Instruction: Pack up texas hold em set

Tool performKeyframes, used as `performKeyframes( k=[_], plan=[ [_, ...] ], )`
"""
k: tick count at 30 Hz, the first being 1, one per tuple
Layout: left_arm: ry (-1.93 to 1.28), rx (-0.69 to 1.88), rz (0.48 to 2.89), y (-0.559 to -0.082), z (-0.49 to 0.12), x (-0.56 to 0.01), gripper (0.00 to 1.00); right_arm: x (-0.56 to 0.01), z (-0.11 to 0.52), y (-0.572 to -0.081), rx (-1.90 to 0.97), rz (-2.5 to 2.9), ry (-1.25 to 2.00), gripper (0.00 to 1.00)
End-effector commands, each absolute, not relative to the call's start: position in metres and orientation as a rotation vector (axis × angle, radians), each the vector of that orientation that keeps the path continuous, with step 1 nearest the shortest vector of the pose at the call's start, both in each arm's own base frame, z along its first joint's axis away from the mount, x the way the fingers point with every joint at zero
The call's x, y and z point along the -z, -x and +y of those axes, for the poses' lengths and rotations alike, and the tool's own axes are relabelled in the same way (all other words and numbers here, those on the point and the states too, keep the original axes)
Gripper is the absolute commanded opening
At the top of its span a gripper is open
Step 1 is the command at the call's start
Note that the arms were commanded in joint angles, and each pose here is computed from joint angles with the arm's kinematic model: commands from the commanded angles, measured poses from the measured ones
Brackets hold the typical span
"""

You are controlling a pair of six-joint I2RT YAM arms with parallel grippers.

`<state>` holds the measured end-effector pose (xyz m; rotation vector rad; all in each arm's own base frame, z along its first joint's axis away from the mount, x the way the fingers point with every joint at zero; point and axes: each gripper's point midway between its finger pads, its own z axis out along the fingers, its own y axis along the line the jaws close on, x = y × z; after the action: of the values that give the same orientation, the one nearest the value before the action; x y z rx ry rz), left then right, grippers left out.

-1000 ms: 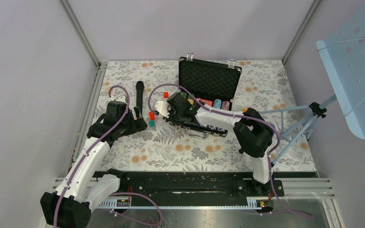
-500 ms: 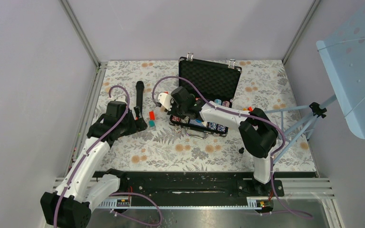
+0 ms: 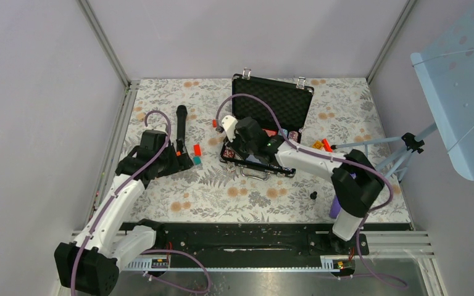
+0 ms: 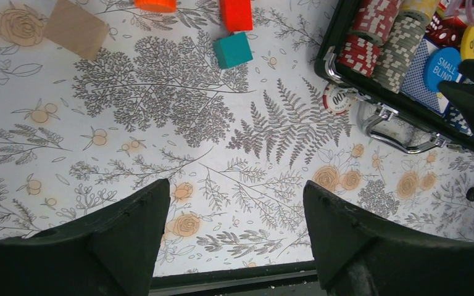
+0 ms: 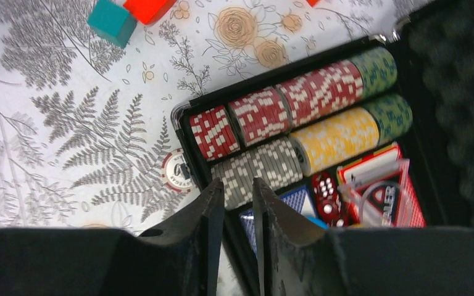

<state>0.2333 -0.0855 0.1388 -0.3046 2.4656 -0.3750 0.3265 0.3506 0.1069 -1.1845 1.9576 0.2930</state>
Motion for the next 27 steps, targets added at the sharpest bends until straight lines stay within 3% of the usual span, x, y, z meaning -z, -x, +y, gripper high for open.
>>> performKeyframes(
  k=[1,11,27],
  plan=[
    [0.290,0.470,2.434,-0.241,-0.098,-0.144,0.77,-0.146,0.343,-0.324,-0.429,2.004,0.830,0.32],
    [0.260,0.559,2.425,-0.247,-0.159,-0.129,0.76,-0.121,0.304,-0.275,-0.518,2.216,0.593,0.33],
    [0.131,0.231,2.429,-0.310,-0.236,-0.062,0.79,-0.152,0.244,-0.231,-0.550,2.128,0.475,0.34]
  ],
)
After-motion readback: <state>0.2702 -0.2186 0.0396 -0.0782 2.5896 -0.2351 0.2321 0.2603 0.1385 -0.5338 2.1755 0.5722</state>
